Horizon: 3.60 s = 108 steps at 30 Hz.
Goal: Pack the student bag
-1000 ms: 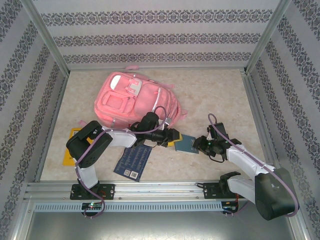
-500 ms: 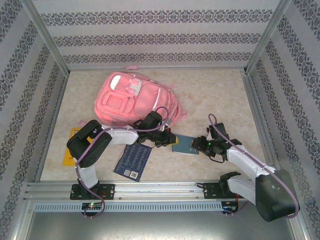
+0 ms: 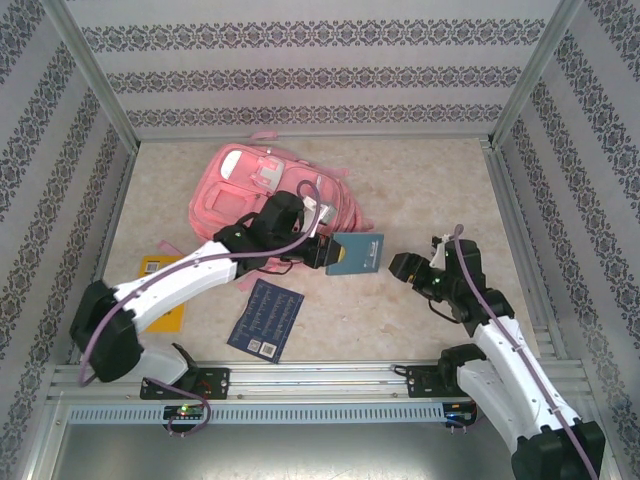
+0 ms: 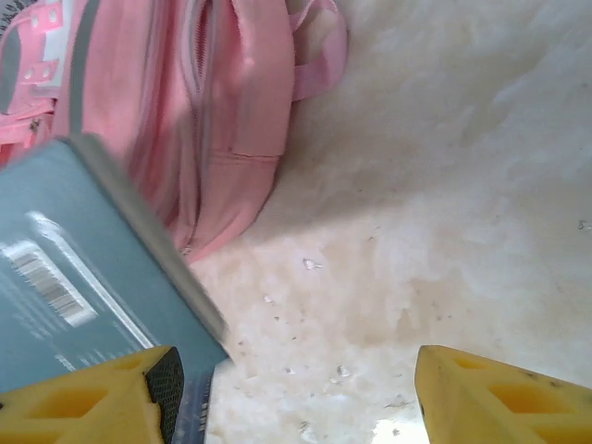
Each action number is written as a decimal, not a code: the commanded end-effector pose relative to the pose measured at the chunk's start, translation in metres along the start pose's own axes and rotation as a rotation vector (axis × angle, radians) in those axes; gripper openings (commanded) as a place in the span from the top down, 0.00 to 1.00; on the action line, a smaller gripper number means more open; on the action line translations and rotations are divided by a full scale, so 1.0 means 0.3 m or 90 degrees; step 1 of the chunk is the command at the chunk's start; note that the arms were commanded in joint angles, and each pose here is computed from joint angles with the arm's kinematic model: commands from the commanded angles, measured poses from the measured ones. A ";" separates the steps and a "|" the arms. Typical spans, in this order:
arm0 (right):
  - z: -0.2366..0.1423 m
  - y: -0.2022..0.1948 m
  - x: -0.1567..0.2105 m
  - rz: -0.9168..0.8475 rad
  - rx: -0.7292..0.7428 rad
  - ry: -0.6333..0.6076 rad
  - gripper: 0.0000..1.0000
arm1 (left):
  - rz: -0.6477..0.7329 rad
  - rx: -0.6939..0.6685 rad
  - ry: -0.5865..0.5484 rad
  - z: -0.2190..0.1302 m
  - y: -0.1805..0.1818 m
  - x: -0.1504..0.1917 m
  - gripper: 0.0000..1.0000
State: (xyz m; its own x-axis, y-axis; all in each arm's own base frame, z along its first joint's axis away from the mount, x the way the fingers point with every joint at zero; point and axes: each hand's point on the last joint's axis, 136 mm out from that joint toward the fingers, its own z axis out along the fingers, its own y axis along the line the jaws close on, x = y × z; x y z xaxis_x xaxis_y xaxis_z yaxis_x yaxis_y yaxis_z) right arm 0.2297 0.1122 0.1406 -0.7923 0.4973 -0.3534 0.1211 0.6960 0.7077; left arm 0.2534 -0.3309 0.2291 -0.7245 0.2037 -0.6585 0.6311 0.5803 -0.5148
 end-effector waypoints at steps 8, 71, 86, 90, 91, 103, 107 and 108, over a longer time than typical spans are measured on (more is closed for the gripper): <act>-0.079 0.173 -0.008 0.101 -0.078 0.068 0.35 | 0.801 -0.212 -0.047 -0.166 -0.060 0.148 1.00; -0.112 0.448 0.127 0.091 -0.412 0.300 1.00 | 1.240 -0.358 -0.270 -0.248 -0.213 0.227 0.66; -0.096 0.175 -0.078 0.126 -0.179 -0.011 1.00 | 0.484 -0.336 -0.144 -0.218 -0.034 -0.039 0.32; -0.132 0.122 -0.151 0.103 -0.098 -0.116 1.00 | 0.230 -0.366 -0.115 -0.197 0.140 -0.128 0.37; -0.138 0.117 -0.160 0.100 -0.091 -0.130 1.00 | 0.173 -0.370 -0.113 -0.193 0.183 -0.148 0.39; -0.121 0.097 -0.137 0.075 -0.083 -0.120 1.00 | -0.144 -0.200 -0.025 -0.001 0.514 -0.290 0.40; -0.118 0.092 -0.128 0.074 -0.084 -0.113 1.00 | -0.173 -0.204 0.007 0.061 0.598 -0.283 0.42; -0.116 0.092 -0.125 0.079 -0.087 -0.110 1.00 | -0.181 -0.198 0.011 0.077 0.610 -0.282 0.42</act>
State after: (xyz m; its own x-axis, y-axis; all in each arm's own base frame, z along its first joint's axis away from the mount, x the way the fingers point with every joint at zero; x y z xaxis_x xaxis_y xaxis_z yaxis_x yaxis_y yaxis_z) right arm 0.2422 0.0925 0.1882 -0.6616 0.6787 -0.3188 0.1636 0.5456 0.8220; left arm 0.4402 -0.2516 0.1776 -0.8210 0.0327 -0.5700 0.3124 0.8613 -0.4006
